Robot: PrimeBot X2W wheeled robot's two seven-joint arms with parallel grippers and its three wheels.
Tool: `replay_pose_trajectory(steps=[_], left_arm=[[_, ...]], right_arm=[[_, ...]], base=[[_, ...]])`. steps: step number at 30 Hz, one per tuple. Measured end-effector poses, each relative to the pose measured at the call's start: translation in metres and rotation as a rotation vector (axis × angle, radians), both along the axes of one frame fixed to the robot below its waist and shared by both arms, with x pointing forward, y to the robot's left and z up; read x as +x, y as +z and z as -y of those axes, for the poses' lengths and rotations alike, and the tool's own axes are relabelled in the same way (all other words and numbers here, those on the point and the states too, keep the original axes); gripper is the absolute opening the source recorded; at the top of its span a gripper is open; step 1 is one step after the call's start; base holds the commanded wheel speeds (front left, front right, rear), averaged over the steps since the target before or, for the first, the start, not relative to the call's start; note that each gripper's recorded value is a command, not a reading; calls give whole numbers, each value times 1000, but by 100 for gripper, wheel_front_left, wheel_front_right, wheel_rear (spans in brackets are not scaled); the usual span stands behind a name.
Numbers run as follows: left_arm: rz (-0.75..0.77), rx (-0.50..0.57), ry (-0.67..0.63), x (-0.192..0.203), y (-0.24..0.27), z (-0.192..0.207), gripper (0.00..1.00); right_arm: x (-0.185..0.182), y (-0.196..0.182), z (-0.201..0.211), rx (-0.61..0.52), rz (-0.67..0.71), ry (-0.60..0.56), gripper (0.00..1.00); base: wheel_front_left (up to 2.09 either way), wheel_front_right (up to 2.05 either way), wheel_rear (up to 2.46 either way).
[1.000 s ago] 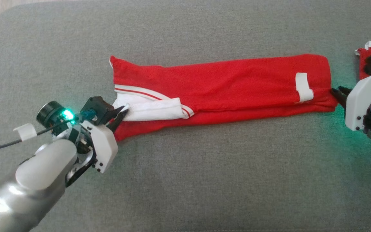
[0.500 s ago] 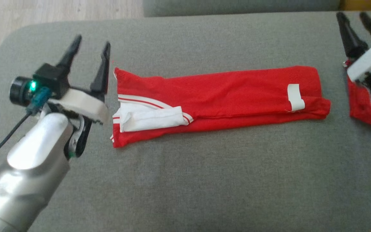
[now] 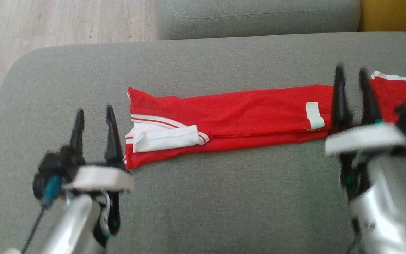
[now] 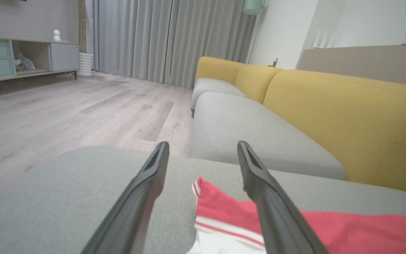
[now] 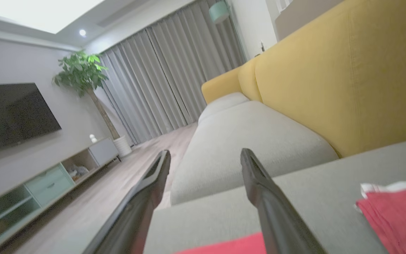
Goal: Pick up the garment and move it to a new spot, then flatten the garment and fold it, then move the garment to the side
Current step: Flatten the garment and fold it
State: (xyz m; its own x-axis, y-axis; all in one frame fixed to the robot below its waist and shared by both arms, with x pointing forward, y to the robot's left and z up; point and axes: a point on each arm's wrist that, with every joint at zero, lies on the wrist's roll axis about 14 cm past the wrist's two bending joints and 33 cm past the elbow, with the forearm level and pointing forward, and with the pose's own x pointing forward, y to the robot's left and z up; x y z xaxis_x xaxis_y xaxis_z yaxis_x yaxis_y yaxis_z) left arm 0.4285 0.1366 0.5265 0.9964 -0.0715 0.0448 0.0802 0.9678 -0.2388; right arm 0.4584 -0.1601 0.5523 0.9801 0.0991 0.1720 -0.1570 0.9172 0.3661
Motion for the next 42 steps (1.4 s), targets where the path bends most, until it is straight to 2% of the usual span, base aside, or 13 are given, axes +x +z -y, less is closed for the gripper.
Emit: replay_pose_trajectory(steps=[5,10,15,18,22,25,32,37,38,39,40,42], left_arm=[[-57,7,-4,-24,-30,3,100],[-101,22,-3,-31,-51,1,100],[-99,24,-20,-23,-55,6,100],[-88,32,-33,-13,-54,9,100],[-83,30,-51,1,-56,14,100],[-104,34,-52,6,-65,14,100],[-148,44,-31,8,-84,2,100],[-138,44,-18,12,-81,-2,100],[-133,46,-20,12,-79,-2,100],[-130,47,-18,12,-78,-2,100],[-127,46,-16,12,-77,-3,100],[-120,49,-19,12,-74,-2,100]], right_arm=[[-43,-60,-2,-96,-135,-11,100],[-58,-85,-6,-170,-199,4,100],[-46,-87,-4,-178,-202,-4,100],[-30,-90,17,-178,-221,-68,100],[-9,-109,56,-194,-319,-176,100],[2,-129,66,-174,-393,-209,100],[7,-185,47,-200,-598,-139,100],[12,-192,42,-216,-632,-119,98],[12,-192,42,-213,-629,-119,58],[12,-190,42,-214,-621,-122,10],[11,-189,43,-215,-616,-127,0],[8,-186,45,-218,-605,-137,0]], base=[[0,0,0],[0,0,0],[0,0,0],[0,0,0],[0,0,0],[0,0,0],[0,0,0],[0,0,0],[0,0,0],[0,0,0],[0,0,0],[0,0,0]])
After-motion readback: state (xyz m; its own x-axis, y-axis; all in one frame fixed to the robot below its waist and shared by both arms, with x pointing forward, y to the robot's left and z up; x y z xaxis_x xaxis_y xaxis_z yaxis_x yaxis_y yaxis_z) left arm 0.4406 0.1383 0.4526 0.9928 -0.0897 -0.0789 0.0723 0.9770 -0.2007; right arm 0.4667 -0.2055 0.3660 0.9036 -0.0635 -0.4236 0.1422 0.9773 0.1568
